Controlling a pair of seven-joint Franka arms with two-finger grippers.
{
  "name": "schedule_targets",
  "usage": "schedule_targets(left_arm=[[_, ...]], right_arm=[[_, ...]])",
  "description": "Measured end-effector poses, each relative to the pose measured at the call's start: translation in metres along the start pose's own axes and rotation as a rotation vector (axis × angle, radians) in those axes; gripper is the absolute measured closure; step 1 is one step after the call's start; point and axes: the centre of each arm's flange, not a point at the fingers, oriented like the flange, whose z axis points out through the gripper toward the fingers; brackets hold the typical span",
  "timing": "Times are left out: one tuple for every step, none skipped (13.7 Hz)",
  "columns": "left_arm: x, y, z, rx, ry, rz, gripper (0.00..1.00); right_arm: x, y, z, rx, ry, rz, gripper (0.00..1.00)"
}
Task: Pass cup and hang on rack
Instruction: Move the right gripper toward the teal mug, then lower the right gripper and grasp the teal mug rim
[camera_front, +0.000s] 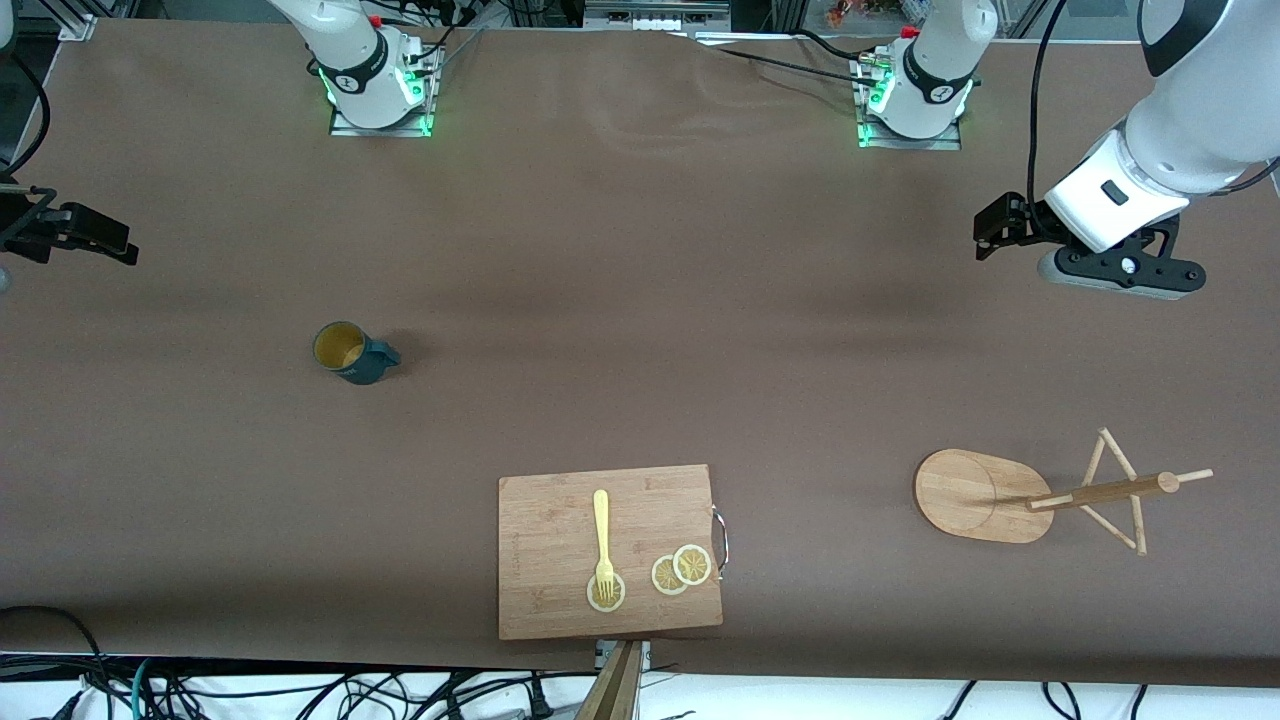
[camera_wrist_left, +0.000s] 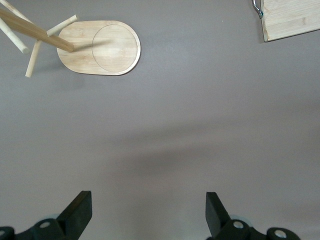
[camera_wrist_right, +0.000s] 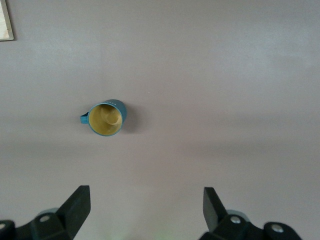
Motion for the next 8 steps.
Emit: schedule_targets(left_arm=[[0.000, 0.000, 0.000, 0.000, 0.000, 0.000, 0.00], [0.000, 0.000, 0.000, 0.000, 0.000, 0.000, 0.00], [0.000, 0.000, 0.000, 0.000, 0.000, -0.001, 0.00], [0.000, 0.000, 0.000, 0.000, 0.001, -0.001, 0.00], [0.000, -0.001, 0.000, 0.000, 0.001, -0.001, 0.00], [0.000, -0.001, 0.000, 0.000, 0.001, -0.002, 0.00], [0.000, -0.001, 0.000, 0.000, 0.001, -0.002, 0.00], [0.000, -0.001, -0.001, 0.000, 0.001, -0.002, 0.00]], right_arm=[[0.002, 0.000, 0.003, 0.001, -0.006, -0.001, 0.00], [0.004, -0.001, 0.007, 0.001, -0.012, -0.002, 0.00], [0.007, -0.001, 0.013, 0.002, -0.020, -0.003, 0.00], [0.011, -0.002, 0.019, 0.002, -0.027, -0.005, 0.00], [0.017, -0.005, 0.027, 0.002, -0.034, -0.010, 0.00], [0.024, -0.010, 0.036, 0.001, -0.036, -0.020, 0.00], [0.032, -0.016, 0.048, 0.000, -0.044, -0.030, 0.00], [0.041, -0.021, 0.063, 0.000, -0.056, -0.040, 0.00]])
